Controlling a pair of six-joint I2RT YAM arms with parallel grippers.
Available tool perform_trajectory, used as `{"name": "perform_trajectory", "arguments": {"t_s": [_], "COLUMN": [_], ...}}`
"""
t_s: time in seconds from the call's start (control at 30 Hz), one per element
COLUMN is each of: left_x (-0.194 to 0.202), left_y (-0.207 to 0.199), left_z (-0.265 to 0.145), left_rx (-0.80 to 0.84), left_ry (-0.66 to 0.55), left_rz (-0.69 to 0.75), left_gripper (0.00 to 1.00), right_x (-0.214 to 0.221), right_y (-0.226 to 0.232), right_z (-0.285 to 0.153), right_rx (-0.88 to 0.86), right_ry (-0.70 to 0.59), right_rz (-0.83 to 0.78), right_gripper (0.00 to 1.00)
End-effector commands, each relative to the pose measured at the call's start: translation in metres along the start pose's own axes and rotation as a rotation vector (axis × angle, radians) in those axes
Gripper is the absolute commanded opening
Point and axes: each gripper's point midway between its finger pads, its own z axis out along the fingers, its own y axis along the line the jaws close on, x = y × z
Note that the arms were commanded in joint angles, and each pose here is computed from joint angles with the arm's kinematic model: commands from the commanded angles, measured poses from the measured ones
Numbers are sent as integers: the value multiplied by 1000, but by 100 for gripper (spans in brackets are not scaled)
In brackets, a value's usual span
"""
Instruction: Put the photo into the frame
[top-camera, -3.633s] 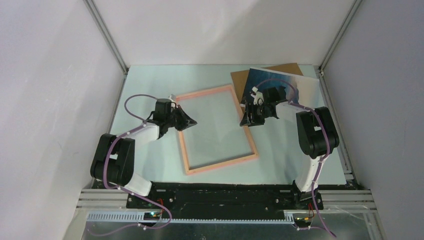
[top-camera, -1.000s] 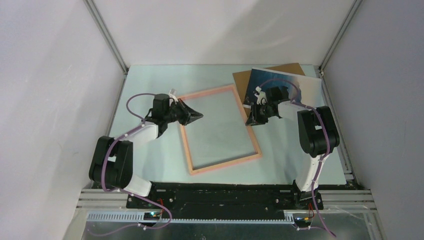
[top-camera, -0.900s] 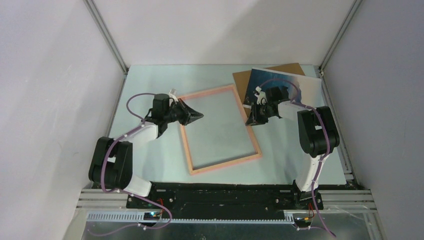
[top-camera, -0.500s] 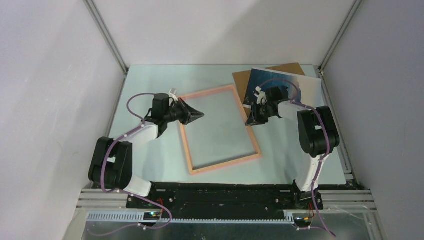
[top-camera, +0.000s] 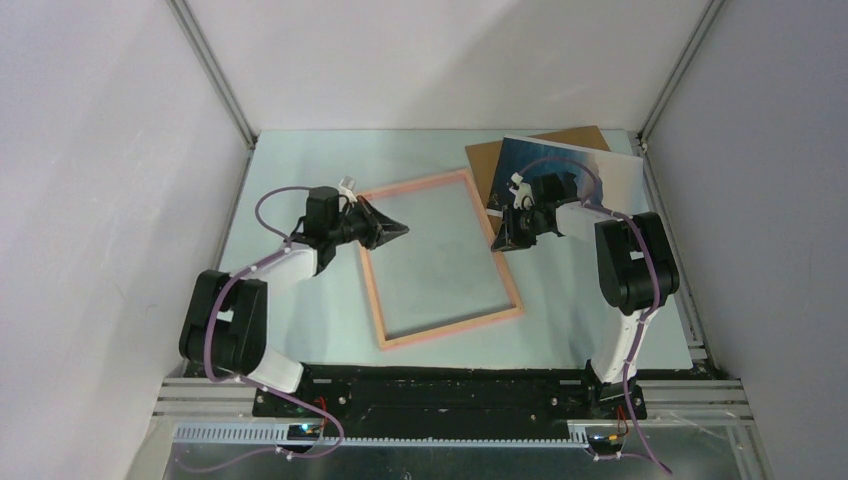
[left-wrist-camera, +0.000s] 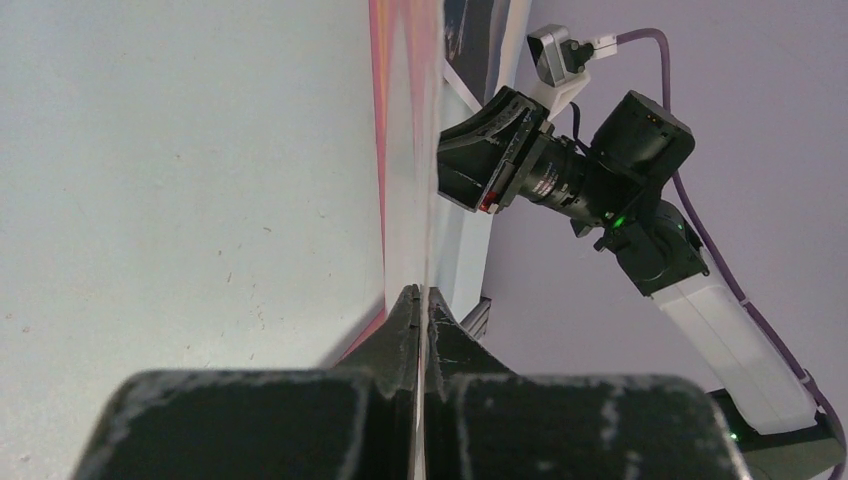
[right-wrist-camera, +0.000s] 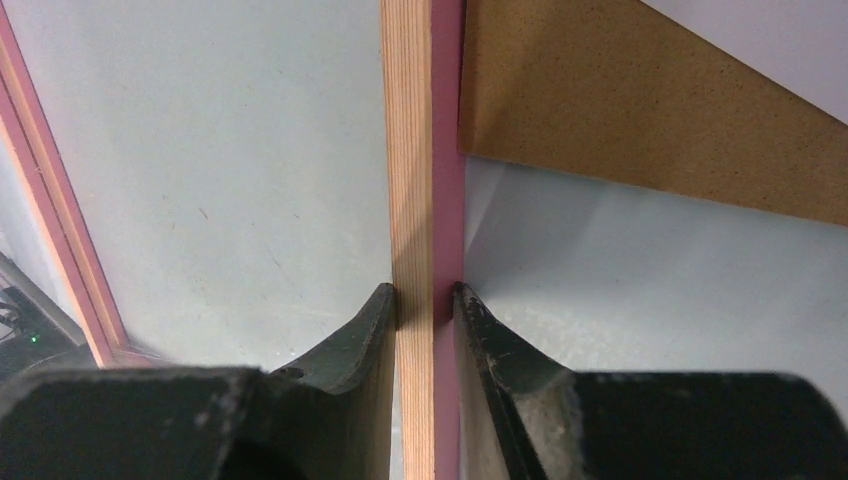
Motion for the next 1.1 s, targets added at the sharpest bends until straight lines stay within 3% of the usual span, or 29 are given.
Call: {"name": "perform_trajectory", "arguments": {"t_s": [0.0,0.8,1.07], "left_x": [0,-8,-11], "left_y": [-17,-1,18], "left_z": [2,9,10], "left_rx": [46,-26,-104], "left_ry": [26,22,7], "left_rz": [79,178,228], "left_gripper": [0,0,11], "right_x": [-7,-7,-7], "right_y": [3,4,4], "right_z": [0,-2,-3], "right_rx": [5,2,-7], "right_ry": [-13,-13,-13], "right_rz": [-13,-14,-8], "right_gripper": [14,17,21]}}
